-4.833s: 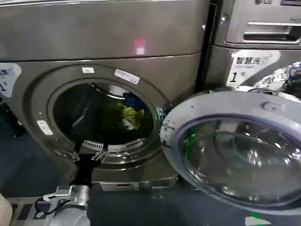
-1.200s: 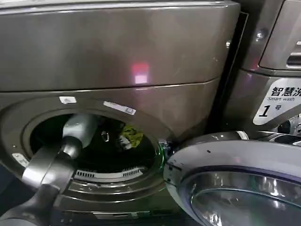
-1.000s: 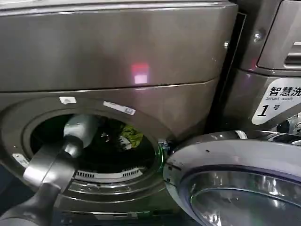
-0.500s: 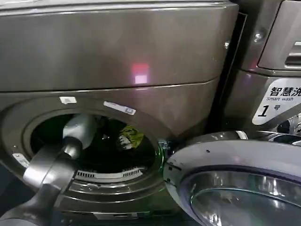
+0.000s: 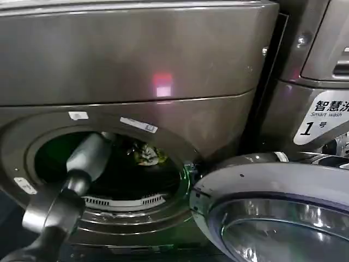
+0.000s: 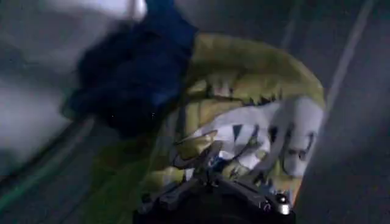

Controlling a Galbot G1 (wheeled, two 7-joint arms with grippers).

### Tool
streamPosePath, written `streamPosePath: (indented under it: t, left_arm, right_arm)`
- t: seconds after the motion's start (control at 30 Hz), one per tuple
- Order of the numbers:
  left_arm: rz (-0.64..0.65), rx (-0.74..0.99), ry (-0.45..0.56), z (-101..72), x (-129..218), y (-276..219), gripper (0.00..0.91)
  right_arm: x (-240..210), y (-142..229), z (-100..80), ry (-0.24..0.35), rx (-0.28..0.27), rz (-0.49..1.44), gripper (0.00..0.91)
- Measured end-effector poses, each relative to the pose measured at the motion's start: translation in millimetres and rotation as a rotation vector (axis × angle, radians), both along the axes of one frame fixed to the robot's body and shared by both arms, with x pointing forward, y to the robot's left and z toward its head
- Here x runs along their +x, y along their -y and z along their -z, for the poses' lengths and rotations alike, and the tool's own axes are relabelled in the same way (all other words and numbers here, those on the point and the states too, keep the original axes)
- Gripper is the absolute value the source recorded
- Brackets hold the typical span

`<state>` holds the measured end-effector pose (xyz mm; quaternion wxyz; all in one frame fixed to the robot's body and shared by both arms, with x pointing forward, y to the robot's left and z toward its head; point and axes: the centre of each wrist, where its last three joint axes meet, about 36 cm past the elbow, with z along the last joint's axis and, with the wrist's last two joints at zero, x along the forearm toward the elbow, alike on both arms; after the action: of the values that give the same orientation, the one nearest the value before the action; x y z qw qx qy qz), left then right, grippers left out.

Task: Grasp the clothes from the dryer.

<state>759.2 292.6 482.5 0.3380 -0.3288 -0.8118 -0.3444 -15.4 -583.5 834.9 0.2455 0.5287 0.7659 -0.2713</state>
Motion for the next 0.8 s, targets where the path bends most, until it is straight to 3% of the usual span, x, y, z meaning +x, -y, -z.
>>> streamPosePath:
  t: [0.37, 0.6, 0.8]
  left_arm:
    - [-0.250, -0.427, 0.373, 8.1, -43.8, 49.0, 0.000]
    - [-0.456, -0.670, 0.657, 32.9, -80.4, 70.1, 0.000]
    - [-0.546, -0.791, 0.870, 55.3, -115.4, 81.9, 0.000]
  right_arm:
    - [-0.1, 2.4, 2.3, 0.007, -0.022, 0.008, 0.907]
    - [-2.2, 2.5, 3.3, 0.023, -0.051, 0.006, 0.907]
    - [-4.6, 0.6, 1.1, 0.025, -0.070, 0.009, 0.907]
